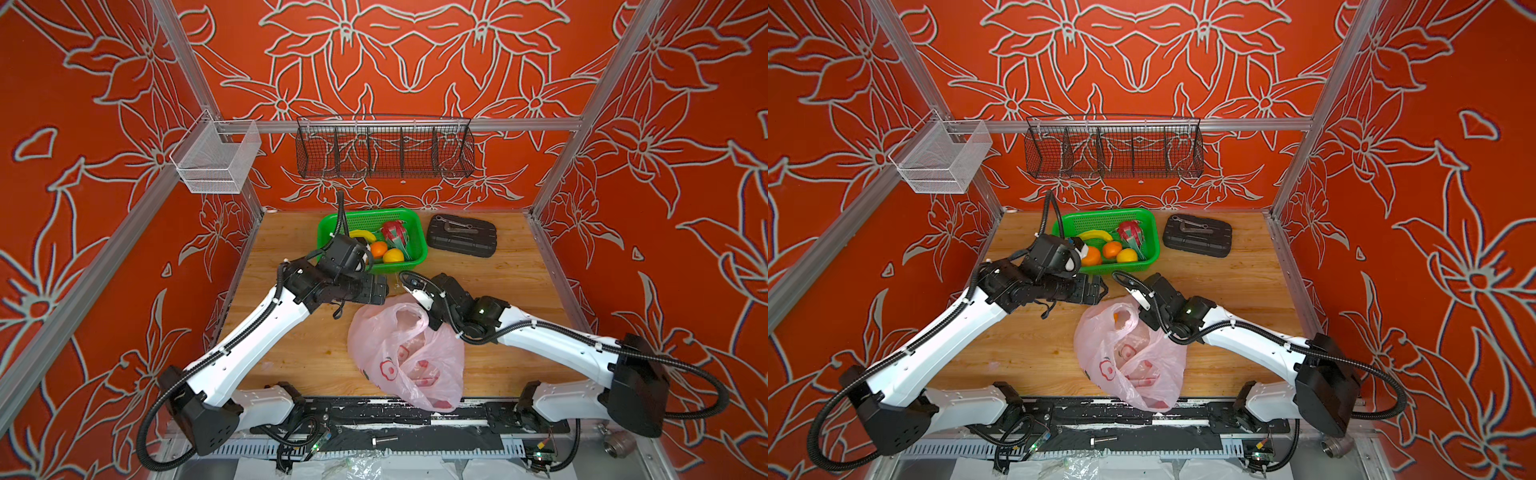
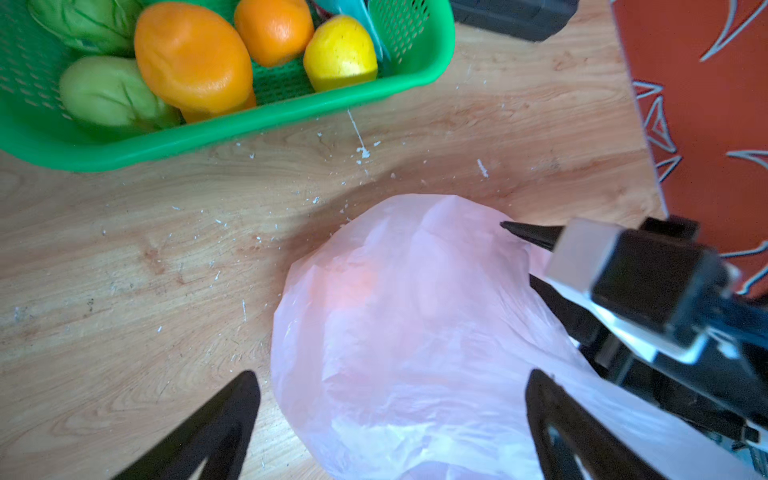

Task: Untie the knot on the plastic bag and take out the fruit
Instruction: 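Grasp the bag rim with both grippers and pull the opening apart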

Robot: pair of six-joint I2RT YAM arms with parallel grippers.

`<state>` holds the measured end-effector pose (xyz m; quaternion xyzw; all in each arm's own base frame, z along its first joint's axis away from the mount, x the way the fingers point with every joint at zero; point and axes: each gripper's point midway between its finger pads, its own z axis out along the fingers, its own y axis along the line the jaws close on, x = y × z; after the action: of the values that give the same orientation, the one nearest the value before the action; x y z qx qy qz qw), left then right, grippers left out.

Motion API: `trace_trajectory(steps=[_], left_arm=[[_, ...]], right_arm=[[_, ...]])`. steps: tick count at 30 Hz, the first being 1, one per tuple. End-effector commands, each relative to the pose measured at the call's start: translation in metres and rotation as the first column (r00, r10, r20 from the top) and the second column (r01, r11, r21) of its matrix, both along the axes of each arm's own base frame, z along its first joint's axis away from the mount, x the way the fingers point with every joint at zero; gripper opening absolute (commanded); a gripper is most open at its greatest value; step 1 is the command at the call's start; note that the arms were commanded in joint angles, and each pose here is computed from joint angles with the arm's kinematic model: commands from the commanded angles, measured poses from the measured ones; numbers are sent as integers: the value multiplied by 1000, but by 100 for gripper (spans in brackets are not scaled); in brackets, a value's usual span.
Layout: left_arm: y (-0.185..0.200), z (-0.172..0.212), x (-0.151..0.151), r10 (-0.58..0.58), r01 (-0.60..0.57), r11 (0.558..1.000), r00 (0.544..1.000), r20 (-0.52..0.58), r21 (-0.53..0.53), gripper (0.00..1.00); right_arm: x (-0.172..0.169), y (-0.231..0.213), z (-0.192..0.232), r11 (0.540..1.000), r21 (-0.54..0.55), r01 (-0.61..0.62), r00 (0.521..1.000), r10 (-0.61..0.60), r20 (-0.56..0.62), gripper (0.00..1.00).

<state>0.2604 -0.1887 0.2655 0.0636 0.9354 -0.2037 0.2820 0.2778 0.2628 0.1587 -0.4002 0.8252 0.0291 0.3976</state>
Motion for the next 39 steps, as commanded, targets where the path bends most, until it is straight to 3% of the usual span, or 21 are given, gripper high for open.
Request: trace_trajectory(steps=[1,5,9,14,23,28,31,32,36,39], left_arm=[[-5,27,-3,8,-3,995,998,59,-97,98],[-1,48,-27,16,-9,991,999,50,-136,98],[0,62,-52,7,4,993,996,92,-121,98],[-12,57,-64,-23,27,999,994,108,-32,98],[-69,21,-63,-144,137,988,985,94,77,98],[-59,-1,-47,-80,55,972,991,104,227,97],[-46,-7,-37,-8,-29,955,992,126,295,99],[-43,-8,-35,10,-50,953,991,135,298,98],[-32,-16,-36,73,-103,965,989,130,242,80],[-26,-24,-41,99,-119,977,988,116,179,75]], right_arm=[[21,-5,15,995,7,97,994,-97,58,47],[14,-9,32,990,67,121,992,-123,28,60],[-3,-19,61,953,231,195,981,-192,-37,71],[-25,-43,73,828,411,381,924,-327,-197,71],[-52,-63,45,628,532,568,821,-389,-418,68],[-52,-56,29,614,523,591,802,-379,-461,68],[-48,-43,27,615,550,566,819,-340,-462,69],[-47,-39,26,615,557,558,823,-326,-464,69],[-49,-20,18,649,574,500,851,-247,-463,69],[-54,-6,13,686,575,446,868,-177,-463,66]])
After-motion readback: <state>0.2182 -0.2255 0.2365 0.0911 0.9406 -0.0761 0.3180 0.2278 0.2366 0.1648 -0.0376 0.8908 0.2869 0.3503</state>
